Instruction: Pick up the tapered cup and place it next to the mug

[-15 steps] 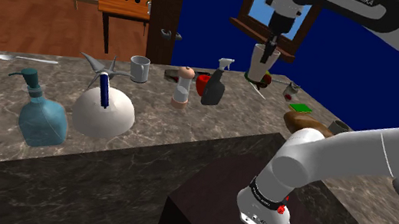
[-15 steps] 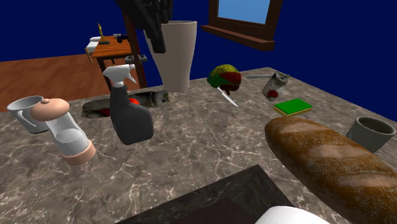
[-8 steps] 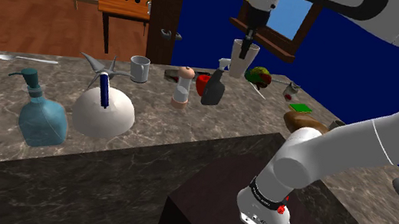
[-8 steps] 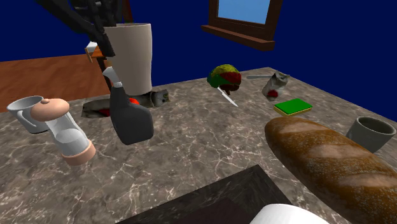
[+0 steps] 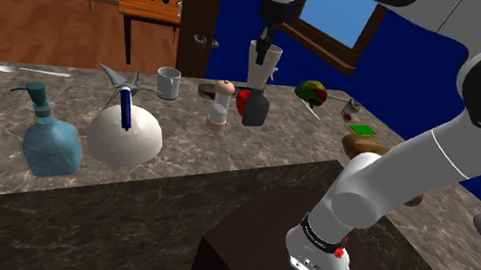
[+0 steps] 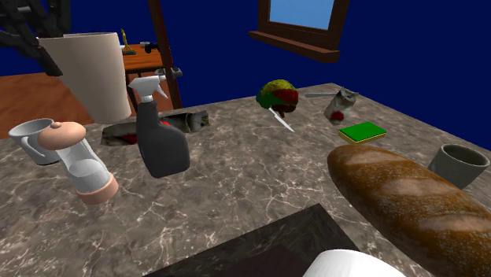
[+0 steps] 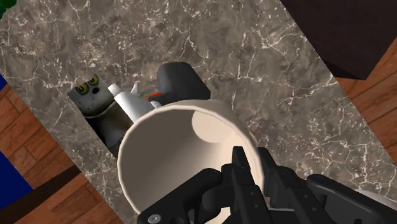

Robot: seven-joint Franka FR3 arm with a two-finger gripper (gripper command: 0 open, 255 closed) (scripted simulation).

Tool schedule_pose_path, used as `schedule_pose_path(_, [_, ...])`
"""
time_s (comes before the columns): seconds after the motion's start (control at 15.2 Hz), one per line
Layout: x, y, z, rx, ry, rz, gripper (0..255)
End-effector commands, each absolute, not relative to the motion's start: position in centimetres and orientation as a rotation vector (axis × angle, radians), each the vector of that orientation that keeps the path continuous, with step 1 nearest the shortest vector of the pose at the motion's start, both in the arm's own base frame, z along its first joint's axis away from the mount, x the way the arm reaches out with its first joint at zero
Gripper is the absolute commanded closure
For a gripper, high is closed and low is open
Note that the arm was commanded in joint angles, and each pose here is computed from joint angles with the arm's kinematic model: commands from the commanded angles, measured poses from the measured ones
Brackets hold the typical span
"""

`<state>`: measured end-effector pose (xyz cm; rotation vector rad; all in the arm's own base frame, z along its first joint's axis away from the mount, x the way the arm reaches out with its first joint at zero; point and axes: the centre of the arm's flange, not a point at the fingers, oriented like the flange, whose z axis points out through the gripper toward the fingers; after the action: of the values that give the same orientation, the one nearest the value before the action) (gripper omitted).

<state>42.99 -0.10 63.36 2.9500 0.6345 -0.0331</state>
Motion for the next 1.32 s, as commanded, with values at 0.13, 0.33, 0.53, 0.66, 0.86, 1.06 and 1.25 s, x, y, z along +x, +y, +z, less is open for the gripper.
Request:
schedule_pose_path(0.13, [46.7, 3.7, 62.7, 2.951, 0.634, -0.032, 255])
schedule_pose_path(0.33, [49.3, 6.7, 62.5, 2.951, 0.634, -0.032, 255])
schedule_pose_path(0.53, [52.0, 9.6, 62.3, 2.951, 0.634, -0.032, 255])
schedule_pose_path(0.66, [53.8, 11.5, 62.1, 2.951, 0.634, -0.032, 255])
schedule_pose_path(0.86, [56.4, 14.5, 61.9, 2.951, 0.634, -0.032, 255])
schedule_pose_path(1.06, [59.1, 17.4, 61.6, 2.951, 0.634, -0.032, 255])
schedule_pose_path(1.25, [61.7, 20.3, 61.4, 2.951, 0.634, -0.032, 255])
